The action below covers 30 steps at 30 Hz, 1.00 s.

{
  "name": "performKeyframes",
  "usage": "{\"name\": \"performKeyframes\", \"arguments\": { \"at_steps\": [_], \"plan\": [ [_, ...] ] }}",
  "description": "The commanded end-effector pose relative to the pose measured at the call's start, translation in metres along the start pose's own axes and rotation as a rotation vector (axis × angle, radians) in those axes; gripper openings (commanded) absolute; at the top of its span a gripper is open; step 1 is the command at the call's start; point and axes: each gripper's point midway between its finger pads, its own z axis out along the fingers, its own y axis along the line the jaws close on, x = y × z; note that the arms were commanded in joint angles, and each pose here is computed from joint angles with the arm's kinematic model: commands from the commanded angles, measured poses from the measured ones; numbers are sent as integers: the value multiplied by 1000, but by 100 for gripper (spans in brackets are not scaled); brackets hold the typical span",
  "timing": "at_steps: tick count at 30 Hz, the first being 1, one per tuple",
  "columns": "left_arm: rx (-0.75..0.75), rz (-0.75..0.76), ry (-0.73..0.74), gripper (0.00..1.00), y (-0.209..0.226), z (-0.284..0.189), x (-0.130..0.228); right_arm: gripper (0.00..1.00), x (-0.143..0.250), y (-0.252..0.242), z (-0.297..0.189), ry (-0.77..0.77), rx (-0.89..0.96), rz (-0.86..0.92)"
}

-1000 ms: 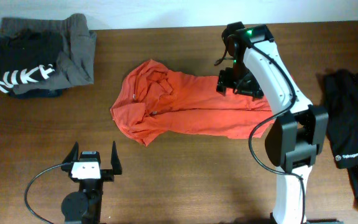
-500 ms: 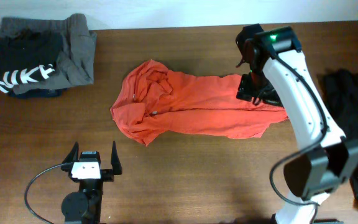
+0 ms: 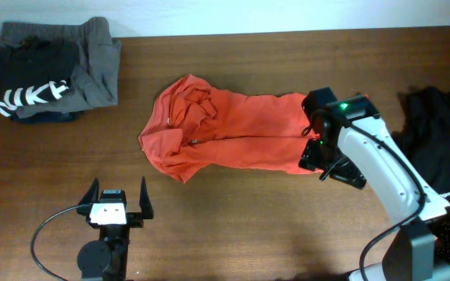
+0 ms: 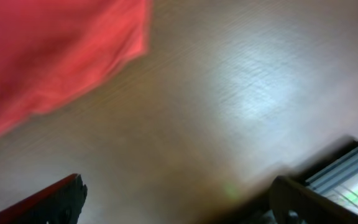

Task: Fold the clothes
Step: 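Release and regrasp the red shirt's right end with the right gripper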

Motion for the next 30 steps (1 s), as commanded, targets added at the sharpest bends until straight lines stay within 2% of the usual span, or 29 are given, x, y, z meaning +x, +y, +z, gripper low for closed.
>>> {"name": "performKeyframes", "arguments": {
  "at_steps": [1,5,9,12,14,16,18,24,30],
  "plan": [
    [6,15,-1,99,-1,0,1,99,1,24,10,-2,-115,-35],
    [6,15,-1,99,-1,0,1,99,-19,38,18,-74,-187,-44],
    [6,15,-1,99,-1,0,1,100,-30,17,39,-47,-171,44],
    [6,15,-1,99,-1,0,1,87,-33,-1,57,-1,-182,125],
    [6,15,-1,99,-1,0,1,83,-36,8,66,10,-286,48],
    [6,15,-1,99,-1,0,1,80,-35,21,69,22,-383,18],
    [6,15,-1,99,-1,0,1,78,-39,25,72,-4,-404,7],
    [6,15,-1,99,-1,0,1,69,-46,29,82,-14,-392,10],
    [6,16,-1,99,-1,0,1,68,-43,35,108,45,-366,14]
  ]
}}
